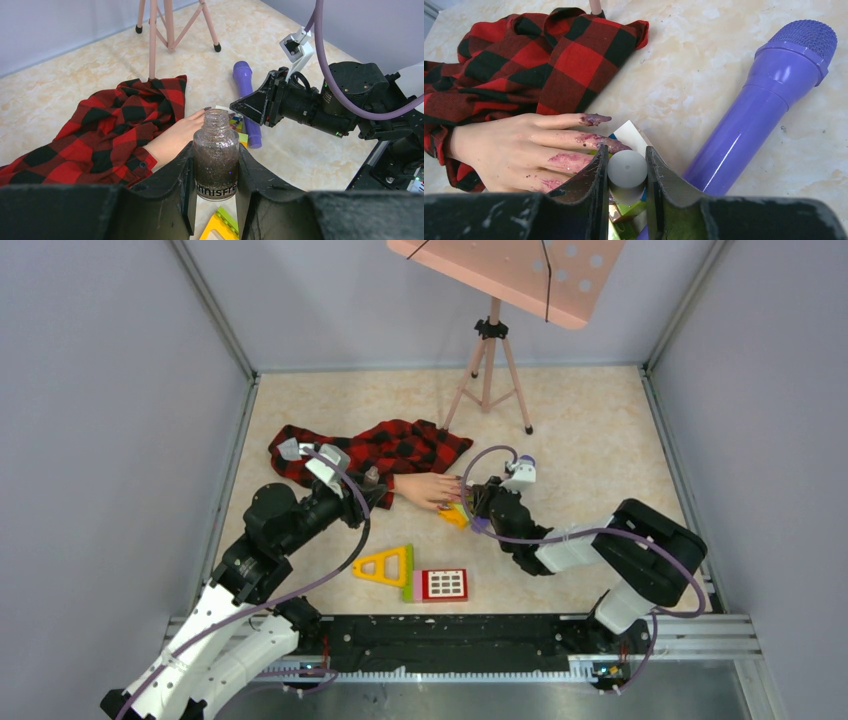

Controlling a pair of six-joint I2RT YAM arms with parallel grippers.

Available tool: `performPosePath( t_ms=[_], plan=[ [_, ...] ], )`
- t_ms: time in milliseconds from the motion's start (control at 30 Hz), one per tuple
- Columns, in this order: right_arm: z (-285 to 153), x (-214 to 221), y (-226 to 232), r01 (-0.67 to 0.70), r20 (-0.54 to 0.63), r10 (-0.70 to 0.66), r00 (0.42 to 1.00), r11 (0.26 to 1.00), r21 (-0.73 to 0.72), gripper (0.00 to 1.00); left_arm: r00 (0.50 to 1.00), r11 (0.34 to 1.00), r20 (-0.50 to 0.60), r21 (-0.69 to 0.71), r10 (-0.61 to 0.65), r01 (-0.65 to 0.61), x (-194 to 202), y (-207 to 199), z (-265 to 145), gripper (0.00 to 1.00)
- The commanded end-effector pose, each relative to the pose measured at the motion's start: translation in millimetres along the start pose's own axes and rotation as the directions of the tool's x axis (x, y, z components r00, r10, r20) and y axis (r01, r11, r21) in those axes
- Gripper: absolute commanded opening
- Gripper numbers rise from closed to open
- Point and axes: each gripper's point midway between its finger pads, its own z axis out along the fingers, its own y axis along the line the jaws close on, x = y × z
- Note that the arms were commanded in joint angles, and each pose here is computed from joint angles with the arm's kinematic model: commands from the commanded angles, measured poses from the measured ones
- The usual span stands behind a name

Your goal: Paint the nails

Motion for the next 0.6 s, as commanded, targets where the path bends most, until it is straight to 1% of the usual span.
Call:
performPosePath(
  t_ms=[0,567],
  plan=[
    [-4.7,-13.1,6.1,-0.035,0.039,0.035,0.999,0.999,-0.010,0.00,0.999,1.000,0.050,0.010,0.014,-0.014,-13.2,-2.7,-1.8,0.00],
    [-8.7,-19.3,3.3,-0.031,0.054,0.031,0.998,1.000,-0.004,0.00,0.999,1.000,0.050,0.007,0.014,-0.015,-13.2,-2.3,-1.8,0.00]
  ],
)
